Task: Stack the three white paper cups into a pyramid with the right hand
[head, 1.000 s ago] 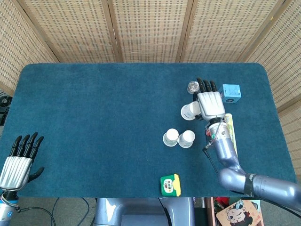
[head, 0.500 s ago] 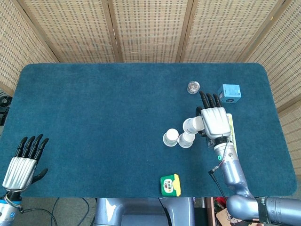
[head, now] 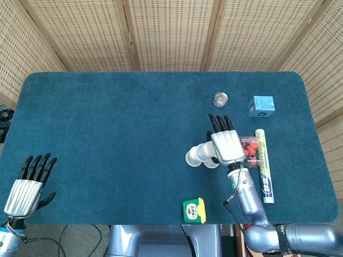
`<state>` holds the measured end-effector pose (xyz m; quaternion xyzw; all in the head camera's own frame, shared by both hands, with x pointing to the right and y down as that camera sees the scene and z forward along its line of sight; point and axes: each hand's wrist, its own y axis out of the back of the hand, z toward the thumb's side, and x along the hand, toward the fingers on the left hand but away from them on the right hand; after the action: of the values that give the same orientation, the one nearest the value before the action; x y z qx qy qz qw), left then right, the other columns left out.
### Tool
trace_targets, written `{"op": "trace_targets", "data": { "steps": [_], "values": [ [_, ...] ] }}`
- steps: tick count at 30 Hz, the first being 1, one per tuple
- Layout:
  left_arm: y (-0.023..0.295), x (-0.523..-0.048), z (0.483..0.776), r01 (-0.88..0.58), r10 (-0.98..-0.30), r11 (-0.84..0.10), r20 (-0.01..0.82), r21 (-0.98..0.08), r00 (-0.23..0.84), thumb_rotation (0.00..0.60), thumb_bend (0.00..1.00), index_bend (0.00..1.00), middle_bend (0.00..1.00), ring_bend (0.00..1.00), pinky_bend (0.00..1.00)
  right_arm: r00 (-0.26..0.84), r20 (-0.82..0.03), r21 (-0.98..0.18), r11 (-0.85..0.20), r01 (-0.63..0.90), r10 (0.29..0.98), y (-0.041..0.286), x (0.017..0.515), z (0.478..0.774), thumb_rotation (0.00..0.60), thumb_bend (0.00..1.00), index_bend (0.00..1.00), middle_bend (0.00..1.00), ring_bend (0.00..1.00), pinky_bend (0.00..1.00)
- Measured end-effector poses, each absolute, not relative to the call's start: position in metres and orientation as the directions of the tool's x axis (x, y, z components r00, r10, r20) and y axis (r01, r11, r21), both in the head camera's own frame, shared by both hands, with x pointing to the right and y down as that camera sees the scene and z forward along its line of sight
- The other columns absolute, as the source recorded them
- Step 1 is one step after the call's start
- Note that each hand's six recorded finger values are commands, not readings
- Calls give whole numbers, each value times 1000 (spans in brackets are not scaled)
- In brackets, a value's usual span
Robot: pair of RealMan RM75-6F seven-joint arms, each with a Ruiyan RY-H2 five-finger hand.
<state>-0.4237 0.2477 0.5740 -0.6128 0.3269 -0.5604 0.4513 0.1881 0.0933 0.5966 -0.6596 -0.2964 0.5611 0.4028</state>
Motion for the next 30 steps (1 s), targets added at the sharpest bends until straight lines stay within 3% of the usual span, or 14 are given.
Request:
{"op": "trace_targets", "data": {
  "steps": [22, 30],
  "values": [
    [248, -423, 576, 110, -904, -382, 396, -918, 160, 600, 207, 0, 0, 0, 0, 183, -540, -840, -539, -59, 822, 91, 183, 624, 600, 132, 506, 0, 0, 0],
    [248, -422, 575, 109, -905, -380, 394, -919, 162, 600, 206, 0, 0, 0, 0, 185, -548, -835, -546, -67, 815, 93, 183, 618, 600, 131, 281, 0, 0, 0]
  ]
}}
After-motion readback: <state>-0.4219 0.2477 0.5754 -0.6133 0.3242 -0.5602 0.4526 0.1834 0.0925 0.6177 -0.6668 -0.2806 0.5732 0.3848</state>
